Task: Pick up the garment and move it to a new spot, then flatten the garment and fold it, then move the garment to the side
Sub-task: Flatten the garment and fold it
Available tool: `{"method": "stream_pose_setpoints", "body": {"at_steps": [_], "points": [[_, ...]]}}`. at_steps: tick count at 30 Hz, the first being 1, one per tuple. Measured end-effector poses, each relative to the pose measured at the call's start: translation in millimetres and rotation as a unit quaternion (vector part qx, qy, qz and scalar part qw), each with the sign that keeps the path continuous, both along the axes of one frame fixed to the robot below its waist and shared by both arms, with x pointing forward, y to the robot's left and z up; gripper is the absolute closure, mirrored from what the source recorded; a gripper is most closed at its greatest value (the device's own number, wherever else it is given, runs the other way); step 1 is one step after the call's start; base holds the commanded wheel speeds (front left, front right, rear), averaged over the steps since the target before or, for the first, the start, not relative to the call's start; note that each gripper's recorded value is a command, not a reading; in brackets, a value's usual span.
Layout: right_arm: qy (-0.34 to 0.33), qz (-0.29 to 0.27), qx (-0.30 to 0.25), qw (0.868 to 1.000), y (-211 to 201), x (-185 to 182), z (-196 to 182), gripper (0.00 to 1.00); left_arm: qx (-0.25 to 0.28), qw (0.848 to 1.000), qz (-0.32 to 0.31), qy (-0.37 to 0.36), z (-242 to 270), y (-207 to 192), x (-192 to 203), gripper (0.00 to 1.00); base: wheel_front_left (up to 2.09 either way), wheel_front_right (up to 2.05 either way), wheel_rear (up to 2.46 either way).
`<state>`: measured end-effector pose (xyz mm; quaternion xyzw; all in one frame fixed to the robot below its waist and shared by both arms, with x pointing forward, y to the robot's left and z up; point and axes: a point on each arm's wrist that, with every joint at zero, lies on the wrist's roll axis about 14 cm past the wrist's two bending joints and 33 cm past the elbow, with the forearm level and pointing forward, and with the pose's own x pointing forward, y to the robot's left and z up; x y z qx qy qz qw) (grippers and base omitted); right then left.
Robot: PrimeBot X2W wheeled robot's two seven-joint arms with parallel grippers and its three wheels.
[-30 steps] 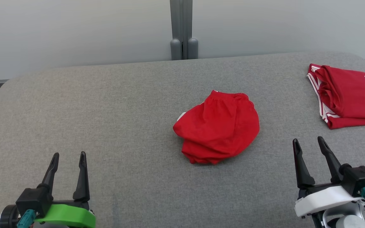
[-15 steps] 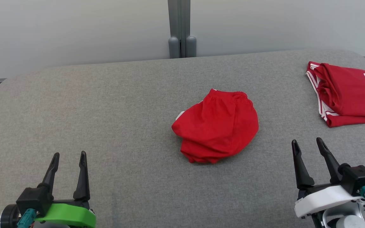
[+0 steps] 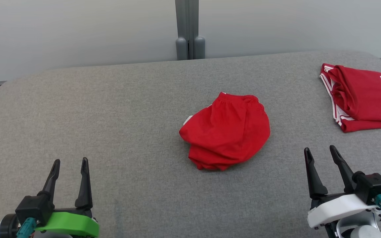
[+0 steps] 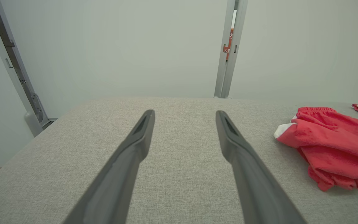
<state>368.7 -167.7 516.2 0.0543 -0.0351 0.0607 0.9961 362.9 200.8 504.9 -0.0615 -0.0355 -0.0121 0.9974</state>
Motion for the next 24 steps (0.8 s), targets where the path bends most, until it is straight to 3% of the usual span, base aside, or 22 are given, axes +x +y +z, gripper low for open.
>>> {"method": "stream_pose_setpoints", "body": {"at_steps": [9, 24], "points": [[-0.010, 0.026, -0.014, 1.000, 12, 19, 8, 0.00, 0.002, 1.000, 0.003, 0.004, -3, 1, 3, 0.00, 0.00, 0.00, 0.00], [-0.004, 0.128, -0.115, 0.985, 67, 124, 32, 0.00, -0.001, 1.000, 0.006, 0.014, -11, -1, 27, 0.00, 0.00, 0.00, 0.00]]}}
